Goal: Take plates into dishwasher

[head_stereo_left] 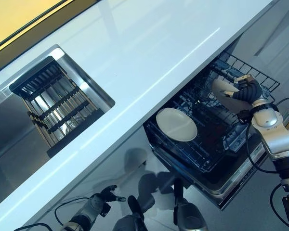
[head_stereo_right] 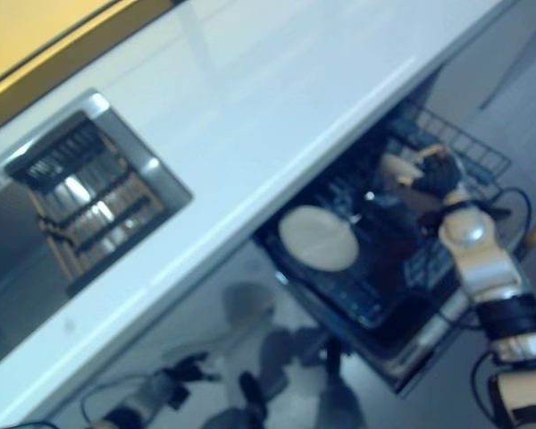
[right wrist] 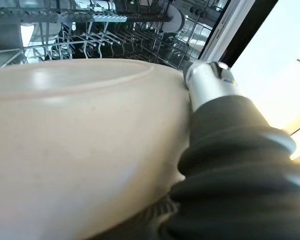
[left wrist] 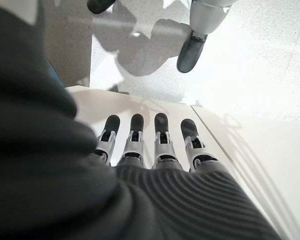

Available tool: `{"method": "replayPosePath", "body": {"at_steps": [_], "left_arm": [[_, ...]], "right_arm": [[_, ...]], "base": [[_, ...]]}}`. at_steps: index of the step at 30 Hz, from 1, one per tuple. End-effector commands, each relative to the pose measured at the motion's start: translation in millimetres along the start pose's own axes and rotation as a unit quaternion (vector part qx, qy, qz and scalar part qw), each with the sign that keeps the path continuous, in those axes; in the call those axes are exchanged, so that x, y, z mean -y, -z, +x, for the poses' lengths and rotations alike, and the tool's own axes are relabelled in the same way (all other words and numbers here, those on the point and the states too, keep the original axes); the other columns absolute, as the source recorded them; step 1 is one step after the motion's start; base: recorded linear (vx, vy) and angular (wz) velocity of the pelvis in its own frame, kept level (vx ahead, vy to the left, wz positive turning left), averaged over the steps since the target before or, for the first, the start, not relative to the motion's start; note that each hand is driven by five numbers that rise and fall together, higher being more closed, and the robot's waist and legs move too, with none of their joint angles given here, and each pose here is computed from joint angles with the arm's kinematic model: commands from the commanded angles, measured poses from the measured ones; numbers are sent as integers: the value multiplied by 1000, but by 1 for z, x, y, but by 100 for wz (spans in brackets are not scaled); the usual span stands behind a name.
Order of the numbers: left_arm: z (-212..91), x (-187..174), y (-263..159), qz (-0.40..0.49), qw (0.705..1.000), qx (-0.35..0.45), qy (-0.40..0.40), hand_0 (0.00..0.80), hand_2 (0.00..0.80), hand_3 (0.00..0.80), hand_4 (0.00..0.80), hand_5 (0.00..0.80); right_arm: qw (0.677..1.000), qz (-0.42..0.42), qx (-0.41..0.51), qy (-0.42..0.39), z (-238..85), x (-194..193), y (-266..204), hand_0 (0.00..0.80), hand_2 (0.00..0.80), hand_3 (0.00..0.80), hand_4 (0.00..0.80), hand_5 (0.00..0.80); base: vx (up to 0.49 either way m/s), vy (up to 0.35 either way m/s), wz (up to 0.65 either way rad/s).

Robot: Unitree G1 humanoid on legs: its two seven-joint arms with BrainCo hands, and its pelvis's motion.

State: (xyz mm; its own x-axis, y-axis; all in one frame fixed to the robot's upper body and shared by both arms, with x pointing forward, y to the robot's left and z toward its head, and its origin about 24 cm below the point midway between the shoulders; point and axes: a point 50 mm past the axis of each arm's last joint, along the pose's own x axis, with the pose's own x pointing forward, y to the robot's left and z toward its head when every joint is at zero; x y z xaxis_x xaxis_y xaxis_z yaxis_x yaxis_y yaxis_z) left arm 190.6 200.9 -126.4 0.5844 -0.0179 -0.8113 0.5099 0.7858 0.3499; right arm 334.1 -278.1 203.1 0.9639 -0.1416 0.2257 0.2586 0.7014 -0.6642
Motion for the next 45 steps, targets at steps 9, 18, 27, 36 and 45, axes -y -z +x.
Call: {"method": "replayPosePath", "body": {"at_steps": [9,18,27,36,45], "left_arm": [[-1,-20,-2,68,998,-3,-13,0,0,0,0,0],[0,-21,-8,68,998,7,-13,0,0,0,0,0],[0,-20,-13,70,997,18,-10,0,0,0,0,0],[0,-22,-16,68,997,25,-14,0,0,0,0,0],[0,-22,-22,62,997,37,-13,0,0,0,0,0]], "right_arm": [[998,6,46,30,23,10,-37,800,800,800,800,800],[999,-4,24,28,30,11,-31,800,800,800,800,800],[999,-16,-1,30,37,11,-24,800,800,800,800,800],[999,-34,-21,34,40,13,-19,800,800,800,800,800],[996,-44,-56,52,43,21,-7,800,800,800,800,800]], "base": [[9,-7,3],[12,-12,4],[5,-4,1],[0,0,0],[0,0,0]]}}
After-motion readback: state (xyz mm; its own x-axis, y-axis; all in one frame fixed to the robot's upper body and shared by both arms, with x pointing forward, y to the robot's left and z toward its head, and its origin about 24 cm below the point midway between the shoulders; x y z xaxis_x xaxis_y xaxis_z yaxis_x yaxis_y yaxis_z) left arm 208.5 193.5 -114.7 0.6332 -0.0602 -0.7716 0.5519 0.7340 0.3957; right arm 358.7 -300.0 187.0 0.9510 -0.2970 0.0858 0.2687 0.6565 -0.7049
